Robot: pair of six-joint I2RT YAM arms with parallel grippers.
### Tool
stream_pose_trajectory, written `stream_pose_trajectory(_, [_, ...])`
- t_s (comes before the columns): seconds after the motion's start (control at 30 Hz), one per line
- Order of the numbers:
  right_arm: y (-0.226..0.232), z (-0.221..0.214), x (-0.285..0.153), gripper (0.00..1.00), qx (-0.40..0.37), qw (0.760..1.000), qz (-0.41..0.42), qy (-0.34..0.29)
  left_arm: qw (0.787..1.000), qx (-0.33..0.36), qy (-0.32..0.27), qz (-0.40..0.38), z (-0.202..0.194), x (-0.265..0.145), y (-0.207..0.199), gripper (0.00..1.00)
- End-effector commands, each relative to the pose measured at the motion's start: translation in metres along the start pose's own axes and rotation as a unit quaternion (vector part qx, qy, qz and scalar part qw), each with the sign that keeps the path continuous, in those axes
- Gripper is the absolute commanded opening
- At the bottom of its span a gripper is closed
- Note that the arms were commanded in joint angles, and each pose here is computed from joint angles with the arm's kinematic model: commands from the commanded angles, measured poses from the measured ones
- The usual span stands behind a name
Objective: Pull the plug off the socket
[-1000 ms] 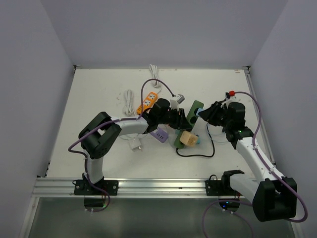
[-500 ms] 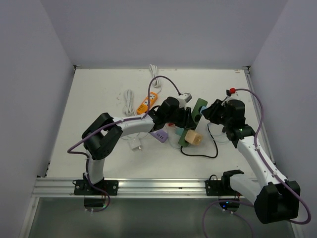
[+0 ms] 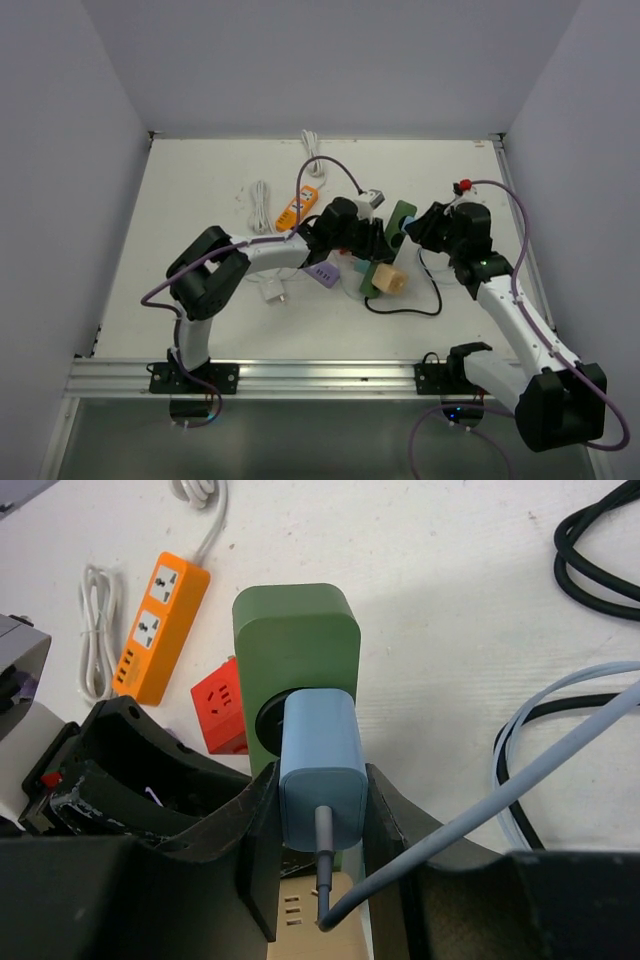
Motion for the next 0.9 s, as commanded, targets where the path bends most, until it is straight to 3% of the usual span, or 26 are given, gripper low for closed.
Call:
stream_pose_trajectory(0.0, [0.010, 0.002, -0.007, 0.00, 0.010, 0.998, 0.052, -0.015, 0.997, -0.002, -0.073, 0.019, 0.045, -0.017, 0.011, 0.00])
stream_pose_trajectory(0.37, [0.027, 0.007, -0.011, 0.00, 0.065, 0.982, 0.170, -0.046, 0.996, -0.039, -0.052, -0.056, 0.056, -0.033, 0.017, 0.00])
stream_pose_trajectory(0.53, [0.025, 0.004, -0.009, 0.00, 0.067, 0.981, 0.175, -0.042, 0.996, -0.038, -0.052, -0.055, 0.055, -0.036, 0.021, 0.00])
stream_pose_trajectory(0.87, [-0.029, 0.012, 0.007, 0.00, 0.075, 0.997, -0.008, -0.011, 0.994, -0.022, -0.058, -0.084, 0.062, -0.045, 0.002, 0.00])
Point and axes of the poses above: each gripper's point midway between its finger pads, its own x axis out along the fingers, its own y axis along the line the jaws close on, z = x × y, the point moved 3 cm from there along -x, back along the fingers, and after that the axes turned 15 degrees about -x, right-handed, at the moved point
